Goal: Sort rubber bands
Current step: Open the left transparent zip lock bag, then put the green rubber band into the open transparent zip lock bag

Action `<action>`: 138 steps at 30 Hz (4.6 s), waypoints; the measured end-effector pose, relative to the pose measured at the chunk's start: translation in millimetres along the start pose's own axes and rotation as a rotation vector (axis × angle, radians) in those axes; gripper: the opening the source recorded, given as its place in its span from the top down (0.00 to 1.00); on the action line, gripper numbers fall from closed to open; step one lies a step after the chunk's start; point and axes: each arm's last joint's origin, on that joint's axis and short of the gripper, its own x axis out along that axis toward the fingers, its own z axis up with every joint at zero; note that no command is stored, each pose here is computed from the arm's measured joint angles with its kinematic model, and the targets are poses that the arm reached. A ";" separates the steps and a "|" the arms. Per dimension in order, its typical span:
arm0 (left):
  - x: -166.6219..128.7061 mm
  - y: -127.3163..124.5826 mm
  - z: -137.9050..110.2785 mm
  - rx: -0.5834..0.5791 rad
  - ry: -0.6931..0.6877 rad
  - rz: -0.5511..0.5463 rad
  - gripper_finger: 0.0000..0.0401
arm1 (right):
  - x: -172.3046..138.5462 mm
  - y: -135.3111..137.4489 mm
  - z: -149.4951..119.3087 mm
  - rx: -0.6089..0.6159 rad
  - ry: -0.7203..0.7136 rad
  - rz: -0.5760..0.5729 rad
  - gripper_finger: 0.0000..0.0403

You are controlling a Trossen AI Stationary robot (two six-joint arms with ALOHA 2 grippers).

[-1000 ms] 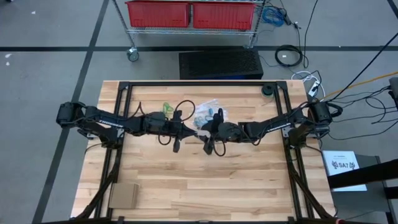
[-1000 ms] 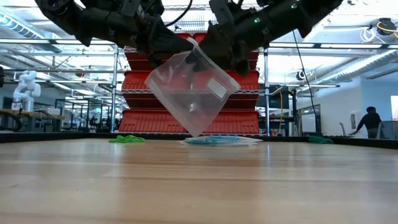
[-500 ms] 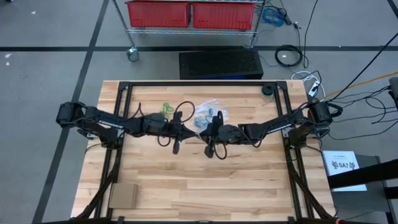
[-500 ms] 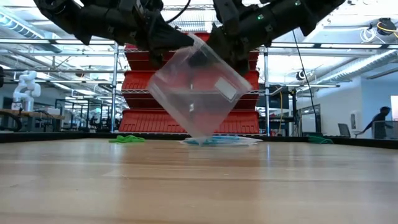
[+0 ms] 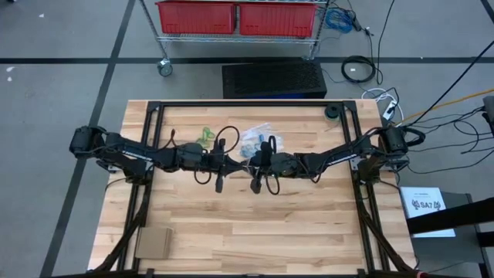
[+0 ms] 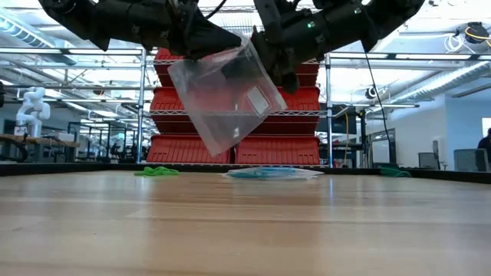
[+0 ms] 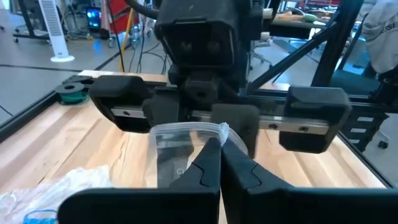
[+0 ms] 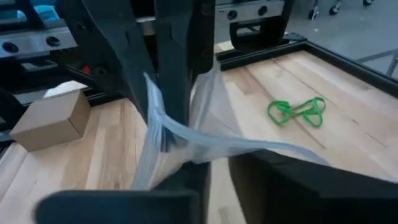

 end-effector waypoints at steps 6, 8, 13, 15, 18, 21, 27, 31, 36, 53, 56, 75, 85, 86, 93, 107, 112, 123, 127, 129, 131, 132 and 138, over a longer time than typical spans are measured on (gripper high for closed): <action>0.0 0.2 0.5 0.000 -0.005 0.012 1.00 | 0.0 1.8 4.2 -0.003 -0.037 0.037 0.70; 0.0 0.2 0.7 0.001 -0.007 0.013 1.00 | 0.1 1.5 3.9 0.006 -0.032 0.040 0.64; 0.0 -1.2 2.3 0.000 -0.024 -0.004 1.00 | 0.0 2.6 2.5 0.040 -0.007 0.083 0.52; 0.0 -4.0 3.5 0.001 -0.036 -0.023 1.00 | -0.5 4.5 1.9 0.052 -0.004 0.093 0.49; 0.1 -8.5 4.8 0.004 -0.049 -0.048 1.00 | -2.1 9.8 0.4 0.050 -0.001 0.107 0.45; 0.6 -12.0 6.3 0.006 -0.052 -0.064 1.00 | -4.4 16.6 -1.4 0.051 0.003 0.126 0.41; 0.6 -12.4 5.8 0.024 -0.048 -0.067 1.00 | -8.1 24.8 0.5 0.025 0.006 0.144 0.38; 0.7 -12.1 4.4 0.028 -0.030 -0.065 1.00 | -11.9 25.0 6.1 -0.003 0.045 0.129 0.38; 0.9 -10.0 1.1 0.038 0.006 -0.056 1.00 | -23.3 23.7 15.7 -0.031 0.094 0.112 0.38; -3.8 -16.7 -11.4 0.040 0.104 0.097 1.00 | -88.8 7.1 59.3 -0.124 0.124 0.040 0.38; -11.7 -24.1 -8.7 0.046 0.087 0.132 1.00 | -86.8 -9.3 56.4 -0.145 0.190 -0.042 0.38; -110.7 -86.8 19.3 0.097 0.064 0.182 1.00 | 26.9 -65.7 1.6 -0.177 0.129 0.078 0.38; -148.5 -99.8 15.6 0.098 0.106 0.084 1.00 | 95.4 -62.6 -3.3 -0.172 0.119 0.072 0.38; -149.6 -100.6 14.6 0.099 0.112 0.082 1.00 | 106.2 -62.4 -1.6 -0.177 0.127 0.069 0.38; -156.5 -108.8 12.8 0.110 0.116 0.019 1.00 | 179.4 -93.8 7.5 -0.143 0.199 -0.043 0.39; -161.5 -113.3 11.6 0.127 0.110 0.011 1.00 | 234.0 -116.6 -14.9 -0.066 0.322 -0.124 0.75; -161.4 -112.8 11.8 0.135 0.106 0.025 1.00 | 227.3 -113.6 -7.2 -0.113 0.360 -0.145 0.97; -161.4 -110.7 12.9 0.137 0.082 0.105 1.00 | 183.1 -73.7 34.0 -0.253 0.539 -0.091 1.00; -161.6 -108.9 13.6 0.142 0.066 0.165 1.00 | 155.9 -59.1 57.4 -0.310 0.599 -0.110 1.00; -161.5 -108.3 13.9 0.150 0.061 0.186 1.00 | 138.6 -51.3 71.8 -0.354 0.621 -0.149 1.00; -161.3 -107.7 14.7 0.152 0.052 0.207 1.00 | 119.0 -44.1 89.2 -0.373 0.628 -0.166 1.00; -160.9 -107.1 15.3 0.147 0.047 0.219 1.00 | 108.4 -40.9 99.5 -0.370 0.621 -0.165 1.00; -156.0 -100.9 16.7 0.135 0.044 0.273 1.00 | 44.9 -15.8 150.7 -0.331 0.545 -0.157 1.00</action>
